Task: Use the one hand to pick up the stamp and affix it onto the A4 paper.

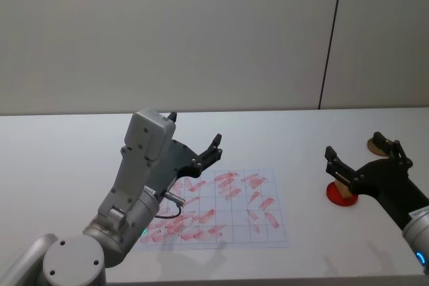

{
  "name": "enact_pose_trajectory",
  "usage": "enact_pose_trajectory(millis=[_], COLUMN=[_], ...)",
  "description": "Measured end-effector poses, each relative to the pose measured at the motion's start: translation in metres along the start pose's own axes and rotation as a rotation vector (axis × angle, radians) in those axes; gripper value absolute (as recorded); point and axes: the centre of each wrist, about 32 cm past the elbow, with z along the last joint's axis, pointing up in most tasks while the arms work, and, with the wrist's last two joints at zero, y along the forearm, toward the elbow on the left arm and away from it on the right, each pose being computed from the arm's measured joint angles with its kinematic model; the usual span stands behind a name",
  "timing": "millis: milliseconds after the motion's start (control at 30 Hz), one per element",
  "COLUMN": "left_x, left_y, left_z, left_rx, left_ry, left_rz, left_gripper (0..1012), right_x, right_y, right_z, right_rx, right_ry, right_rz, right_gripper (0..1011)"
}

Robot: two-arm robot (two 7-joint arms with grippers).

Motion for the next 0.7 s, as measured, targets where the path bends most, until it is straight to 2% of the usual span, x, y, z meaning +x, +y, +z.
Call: enact_pose_trajectory(millis=[700], left_x=[0.0], left_y=[0.0], left_z=[0.0], left_rx=[0.0], left_ry=[0.0], left_rz=[0.0], left_gripper=[993], right_x=[0.0], right_y=[0.0], right_z=[0.0], right_rx=[0.0], right_ry=[0.0], right_rz=[0.0], right_gripper=[1001])
